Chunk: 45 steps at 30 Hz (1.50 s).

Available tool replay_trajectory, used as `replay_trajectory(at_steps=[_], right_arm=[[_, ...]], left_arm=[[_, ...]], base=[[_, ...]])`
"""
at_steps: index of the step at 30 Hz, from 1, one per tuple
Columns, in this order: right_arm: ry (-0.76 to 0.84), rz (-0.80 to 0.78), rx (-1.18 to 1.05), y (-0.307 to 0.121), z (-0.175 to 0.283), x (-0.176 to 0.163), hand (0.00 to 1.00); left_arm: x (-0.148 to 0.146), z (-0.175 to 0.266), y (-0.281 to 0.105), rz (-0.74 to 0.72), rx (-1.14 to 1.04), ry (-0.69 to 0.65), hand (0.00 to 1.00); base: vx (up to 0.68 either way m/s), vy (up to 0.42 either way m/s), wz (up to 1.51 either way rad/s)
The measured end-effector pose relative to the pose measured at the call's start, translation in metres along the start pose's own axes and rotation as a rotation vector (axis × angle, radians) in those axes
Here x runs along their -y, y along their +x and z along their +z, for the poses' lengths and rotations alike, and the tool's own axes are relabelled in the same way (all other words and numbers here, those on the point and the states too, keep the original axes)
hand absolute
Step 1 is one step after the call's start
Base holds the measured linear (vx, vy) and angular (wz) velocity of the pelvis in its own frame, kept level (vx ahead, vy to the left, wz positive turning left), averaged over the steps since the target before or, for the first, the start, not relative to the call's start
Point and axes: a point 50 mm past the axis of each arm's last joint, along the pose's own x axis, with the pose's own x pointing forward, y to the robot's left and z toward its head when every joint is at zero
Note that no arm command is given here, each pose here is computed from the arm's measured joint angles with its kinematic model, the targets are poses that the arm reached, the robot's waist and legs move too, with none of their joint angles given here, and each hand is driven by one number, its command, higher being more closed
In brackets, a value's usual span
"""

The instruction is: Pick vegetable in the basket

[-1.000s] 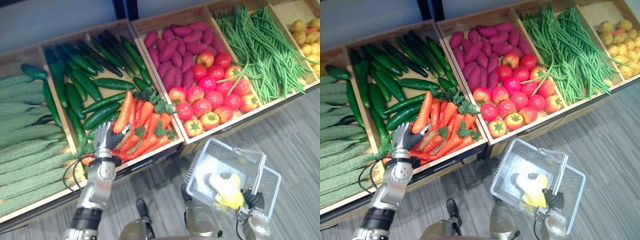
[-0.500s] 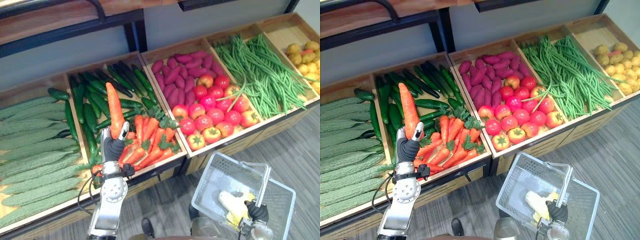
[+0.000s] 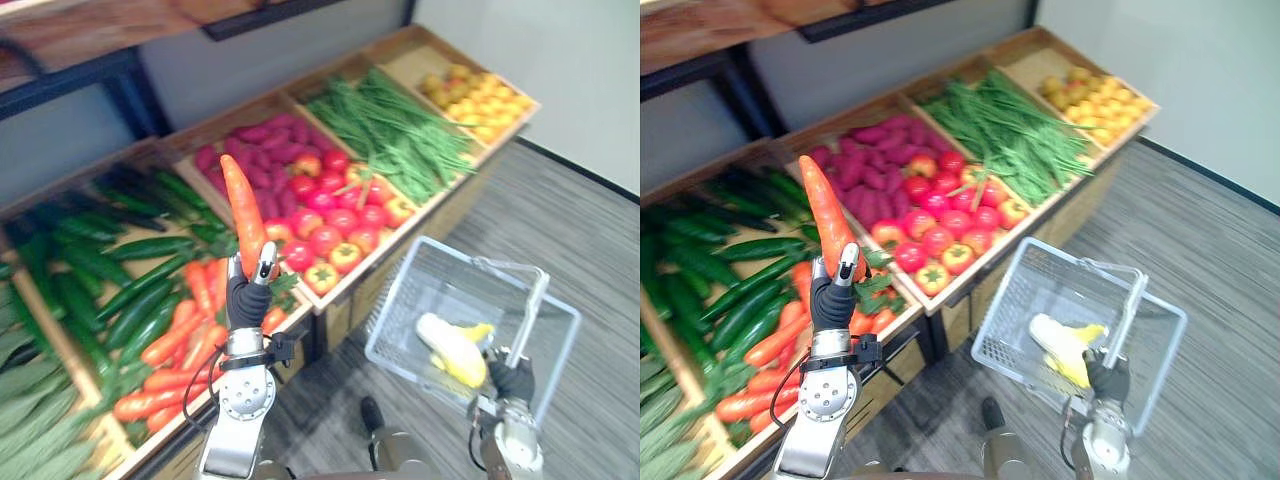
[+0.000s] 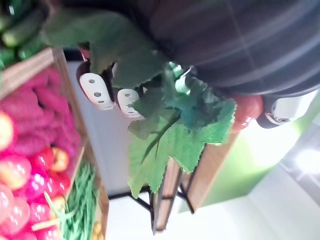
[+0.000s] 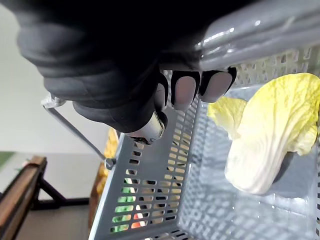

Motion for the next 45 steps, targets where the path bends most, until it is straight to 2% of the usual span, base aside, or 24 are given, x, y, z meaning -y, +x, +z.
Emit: replay_trajectory(at_steps=[3,7,11,15,19,27,32,37,38,45], right_arm=[[-0.043,0.046,0.044,0.019,0.01,-0.017,1.0],[-0.068,0.065,0.075,0.024,0.017,-0.019,1.0],[-0.087,0.187,0.121,0.025,0.027,-0.046,1.0],[-0.04,0.266,0.176,0.027,0.044,-0.071,1.0],[0.0,0.344,0.217,0.019,0.055,-0.079,1.0],[0.137,0.593,0.116,-0.006,0.044,-0.114,1.0],[0.207,0.729,0.065,-0.02,0.04,-0.129,1.0],[0.247,0.799,0.01,-0.033,0.035,-0.141,1.0],[0.255,0.8,-0.002,-0.034,0.033,-0.141,1.0],[0.327,0.838,-0.032,-0.042,0.036,-0.145,1.0]], left_arm=[[-0.004,-0.001,0.01,0.022,0.023,0.012,1.0],[0.019,-0.013,0.022,-0.06,-0.001,0.005,1.0],[0.031,-0.027,0.02,-0.125,-0.052,0.019,1.0],[0.037,-0.033,0.015,-0.161,-0.083,0.019,1.0],[0.044,-0.038,0.01,-0.2,-0.108,0.015,1.0],[0.063,-0.051,-0.004,-0.322,-0.199,0.008,1.0],[0.075,-0.074,-0.021,-0.427,-0.314,0.066,1.0],[0.072,-0.1,-0.034,-0.482,-0.425,0.169,1.0],[0.069,-0.105,-0.036,-0.49,-0.439,0.191,0.0],[0.067,-0.129,-0.049,-0.556,-0.537,0.335,0.0]], base=[[0.12,-0.151,-1.73],[0.24,-0.187,-1.43],[0.34,-0.049,-1.47],[0.28,0.195,-1.55],[0.16,0.265,-1.0],[0.11,0.091,-0.22],[0.05,0.017,-0.03],[-0.01,0.004,0.02],[-0.01,0.001,0.12],[0.03,0.005,0.23]])
